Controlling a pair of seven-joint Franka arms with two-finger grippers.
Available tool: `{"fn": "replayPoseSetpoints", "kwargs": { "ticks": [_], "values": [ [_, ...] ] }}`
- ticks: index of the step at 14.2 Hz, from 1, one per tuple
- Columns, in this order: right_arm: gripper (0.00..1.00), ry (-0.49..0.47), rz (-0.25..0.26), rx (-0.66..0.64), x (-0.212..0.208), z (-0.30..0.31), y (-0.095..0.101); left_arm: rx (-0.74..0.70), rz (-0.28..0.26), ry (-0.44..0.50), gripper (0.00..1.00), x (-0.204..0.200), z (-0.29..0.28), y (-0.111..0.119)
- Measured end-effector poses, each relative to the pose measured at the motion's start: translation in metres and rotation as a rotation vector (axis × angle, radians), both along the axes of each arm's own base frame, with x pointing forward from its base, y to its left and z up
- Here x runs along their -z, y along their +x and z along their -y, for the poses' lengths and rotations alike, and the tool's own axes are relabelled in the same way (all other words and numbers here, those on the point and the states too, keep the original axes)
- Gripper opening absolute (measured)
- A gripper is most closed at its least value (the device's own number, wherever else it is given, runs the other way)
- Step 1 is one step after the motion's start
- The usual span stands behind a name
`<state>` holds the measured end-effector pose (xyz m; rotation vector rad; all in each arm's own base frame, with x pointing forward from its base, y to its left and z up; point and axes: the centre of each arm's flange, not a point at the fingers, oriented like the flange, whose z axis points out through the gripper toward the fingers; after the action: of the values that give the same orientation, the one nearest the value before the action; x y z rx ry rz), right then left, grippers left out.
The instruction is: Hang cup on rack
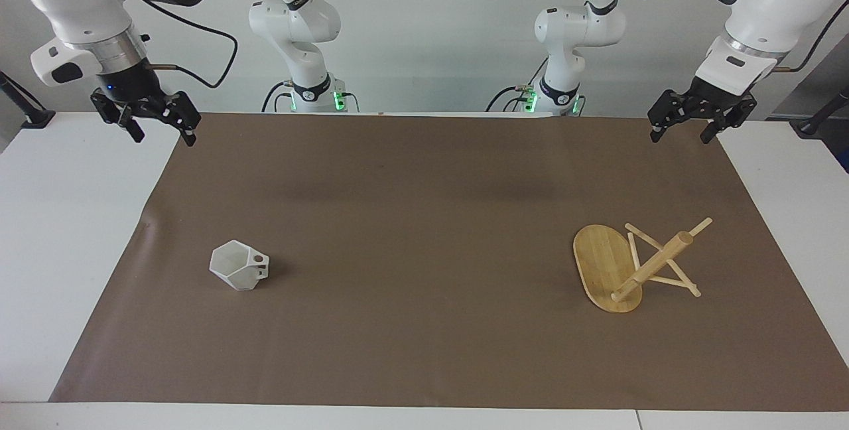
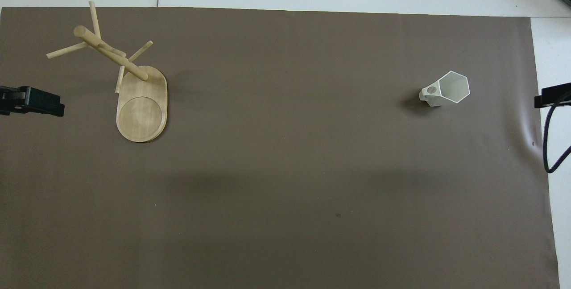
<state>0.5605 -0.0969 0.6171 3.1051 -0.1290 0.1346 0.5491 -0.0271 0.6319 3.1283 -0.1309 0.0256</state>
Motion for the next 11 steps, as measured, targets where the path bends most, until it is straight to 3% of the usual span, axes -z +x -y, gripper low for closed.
{"fn": "replayPoseSetpoints", "kwargs": {
  "ticks": [7,11],
  "values": [
    [1.0,-0.015,0.08,-0.003,0.036,0.003,0.017,0.0,0.0,0.0,1.0,0.0,0.0,0.0],
    [1.0,-0.026,0.103,-0.007,0.09,0.005,0.046,0.0,0.0,0.0,1.0,0.0,0.0,0.0]
  ]
}}
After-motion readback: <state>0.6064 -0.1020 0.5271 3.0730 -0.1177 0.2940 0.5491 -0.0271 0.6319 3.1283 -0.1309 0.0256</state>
